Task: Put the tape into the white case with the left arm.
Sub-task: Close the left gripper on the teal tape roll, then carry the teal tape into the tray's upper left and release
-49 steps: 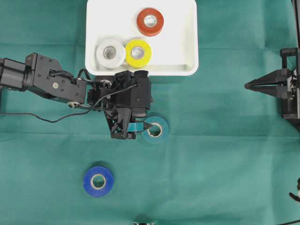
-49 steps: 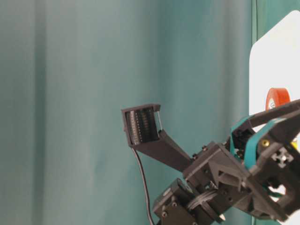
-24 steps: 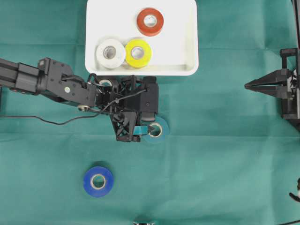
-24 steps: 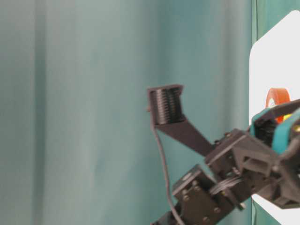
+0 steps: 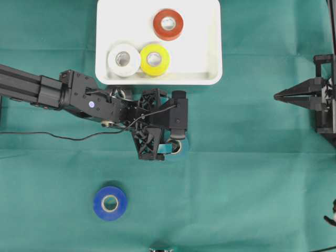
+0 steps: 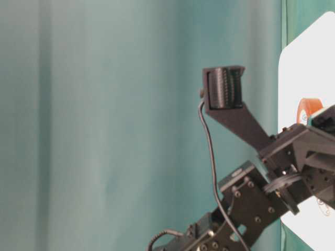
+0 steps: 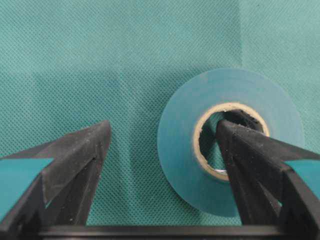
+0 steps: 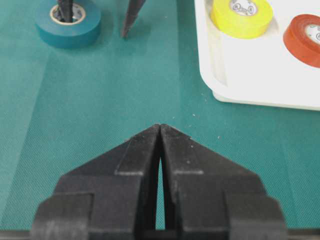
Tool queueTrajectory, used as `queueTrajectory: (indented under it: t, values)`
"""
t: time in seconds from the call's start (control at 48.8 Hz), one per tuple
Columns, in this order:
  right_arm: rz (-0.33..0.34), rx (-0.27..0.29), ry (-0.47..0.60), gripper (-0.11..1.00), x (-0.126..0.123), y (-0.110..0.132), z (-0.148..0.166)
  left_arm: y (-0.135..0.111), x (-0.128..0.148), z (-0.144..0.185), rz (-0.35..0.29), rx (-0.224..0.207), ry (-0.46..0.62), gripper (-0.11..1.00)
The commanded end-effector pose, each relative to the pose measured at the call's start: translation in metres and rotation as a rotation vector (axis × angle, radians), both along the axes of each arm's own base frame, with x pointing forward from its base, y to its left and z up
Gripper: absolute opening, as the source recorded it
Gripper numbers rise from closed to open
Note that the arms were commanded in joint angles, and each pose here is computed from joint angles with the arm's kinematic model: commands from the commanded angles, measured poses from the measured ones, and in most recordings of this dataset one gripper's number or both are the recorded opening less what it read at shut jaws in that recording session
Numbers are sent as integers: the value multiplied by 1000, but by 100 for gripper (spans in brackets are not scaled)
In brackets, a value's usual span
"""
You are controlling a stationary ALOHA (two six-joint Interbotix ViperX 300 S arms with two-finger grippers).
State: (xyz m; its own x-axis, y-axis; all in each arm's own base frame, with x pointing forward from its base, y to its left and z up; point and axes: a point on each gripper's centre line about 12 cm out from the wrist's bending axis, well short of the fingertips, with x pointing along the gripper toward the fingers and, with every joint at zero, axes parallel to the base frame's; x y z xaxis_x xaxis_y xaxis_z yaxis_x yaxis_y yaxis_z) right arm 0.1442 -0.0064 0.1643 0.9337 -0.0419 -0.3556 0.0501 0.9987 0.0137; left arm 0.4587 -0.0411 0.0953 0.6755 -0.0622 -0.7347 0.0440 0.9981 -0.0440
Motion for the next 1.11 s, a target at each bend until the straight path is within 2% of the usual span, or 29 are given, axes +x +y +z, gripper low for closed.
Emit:
queueTrajectory:
  t: [0.0,0.144,0.226,0.39,0.431,0.759,1.087]
  values:
    - [-2,1,-12,-10,2,0,4,0,6,13,-1,0,-28,86]
    - [0,1,-14,-10,2,0,4,0,6,15,0,-2,-29,86]
    - [-2,1,-14,-10,2,0,4,-1,6,16,-1,-2,-31,79]
    - [-1,0,-14,-10,2,0,4,-5,6,21,-10,-3,-43,34]
    - [0,0,-14,-10,2,0,4,-5,6,21,-12,-2,-44,26]
    - [0,0,-14,-10,2,0,4,-6,4,33,-16,-3,-58,26]
    - [0,0,-14,-10,2,0,4,-14,-10,96,-39,-10,-125,26]
